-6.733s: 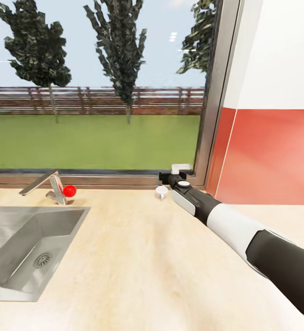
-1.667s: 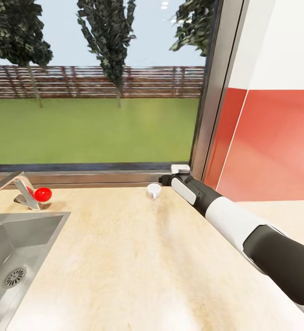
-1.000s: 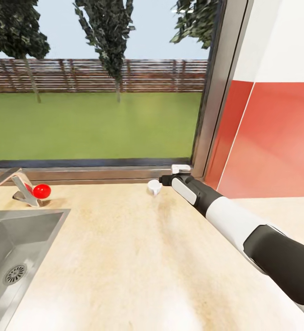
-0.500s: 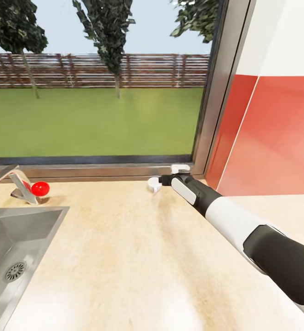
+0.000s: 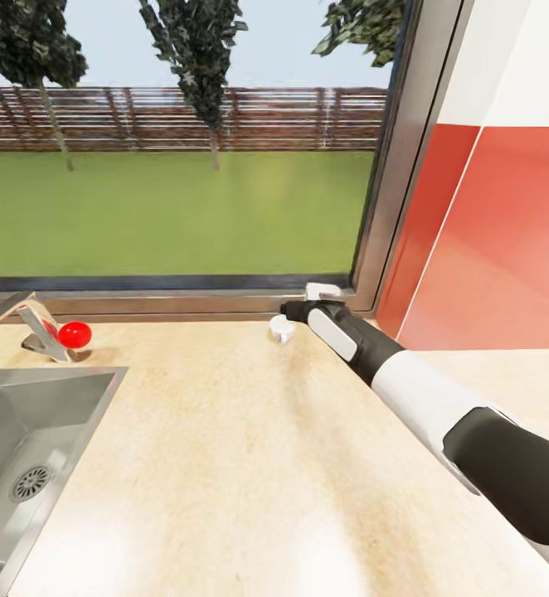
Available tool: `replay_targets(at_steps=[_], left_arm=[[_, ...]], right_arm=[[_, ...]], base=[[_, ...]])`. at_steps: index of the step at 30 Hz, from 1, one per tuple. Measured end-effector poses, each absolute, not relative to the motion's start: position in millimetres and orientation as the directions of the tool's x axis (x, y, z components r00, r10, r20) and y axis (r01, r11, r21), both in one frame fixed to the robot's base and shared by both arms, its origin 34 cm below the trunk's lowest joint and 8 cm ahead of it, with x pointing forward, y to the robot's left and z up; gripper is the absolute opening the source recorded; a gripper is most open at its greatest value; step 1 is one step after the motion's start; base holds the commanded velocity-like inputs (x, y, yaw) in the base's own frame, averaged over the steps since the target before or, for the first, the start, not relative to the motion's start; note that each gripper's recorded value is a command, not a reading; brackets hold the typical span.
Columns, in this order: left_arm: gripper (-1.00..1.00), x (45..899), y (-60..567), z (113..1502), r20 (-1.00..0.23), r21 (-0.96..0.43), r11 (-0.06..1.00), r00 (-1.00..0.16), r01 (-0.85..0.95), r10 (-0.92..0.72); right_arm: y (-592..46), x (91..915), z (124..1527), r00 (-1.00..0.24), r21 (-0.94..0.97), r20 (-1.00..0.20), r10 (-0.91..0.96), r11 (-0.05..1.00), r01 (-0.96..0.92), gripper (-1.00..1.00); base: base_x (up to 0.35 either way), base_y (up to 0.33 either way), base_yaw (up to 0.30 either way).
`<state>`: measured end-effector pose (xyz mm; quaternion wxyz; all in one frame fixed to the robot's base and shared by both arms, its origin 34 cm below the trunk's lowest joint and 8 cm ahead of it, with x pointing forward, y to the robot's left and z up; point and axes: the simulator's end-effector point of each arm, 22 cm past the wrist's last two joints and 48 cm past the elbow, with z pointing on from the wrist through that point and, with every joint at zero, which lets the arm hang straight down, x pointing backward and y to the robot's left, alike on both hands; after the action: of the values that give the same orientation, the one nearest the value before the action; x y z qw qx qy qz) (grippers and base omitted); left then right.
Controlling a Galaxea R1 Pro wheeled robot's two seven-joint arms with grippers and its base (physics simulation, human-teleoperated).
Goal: Set up a coffee station on the kitchen countertop: keep the coffee maker on the countertop, move the bottle of coffee from the kitchen shelf to the counter next to the coffee maker, place a paper coffee filter on top of the coffee maker, put the saucer next to the coffee maker with the coffee cup on the saucer, and place the electric kettle next to the coffee maker.
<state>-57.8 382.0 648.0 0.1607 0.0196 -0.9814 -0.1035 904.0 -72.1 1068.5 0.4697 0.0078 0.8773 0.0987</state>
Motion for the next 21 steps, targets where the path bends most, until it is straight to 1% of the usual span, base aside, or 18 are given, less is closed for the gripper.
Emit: replay_targets(at_steps=[8,13,21], left_arm=[[1.0,-58,382,648,0.313,0.21,0.978,-0.947,-0.005,-0.072],[1.0,-58,381,648,0.313,0.209,0.978,-0.947,-0.006,-0.072],[1.0,-59,382,649,0.314,0.21,0.978,-0.947,-0.006,-0.073]], right_arm=[[-67,907,1082,-0.543,0.202,-0.831,0.123,0.975,-0.088,1.0],[-82,930,1138,-0.474,0.181,-0.87,0.137,0.982,-0.048,1.0],[-96,936,1148,-0.459,0.182,-0.875,0.153,0.983,-0.02,1.0]], base=[[0.0,0.0,0.007],[0.0,0.0,0.0],[0.0,0.0,0.0]])
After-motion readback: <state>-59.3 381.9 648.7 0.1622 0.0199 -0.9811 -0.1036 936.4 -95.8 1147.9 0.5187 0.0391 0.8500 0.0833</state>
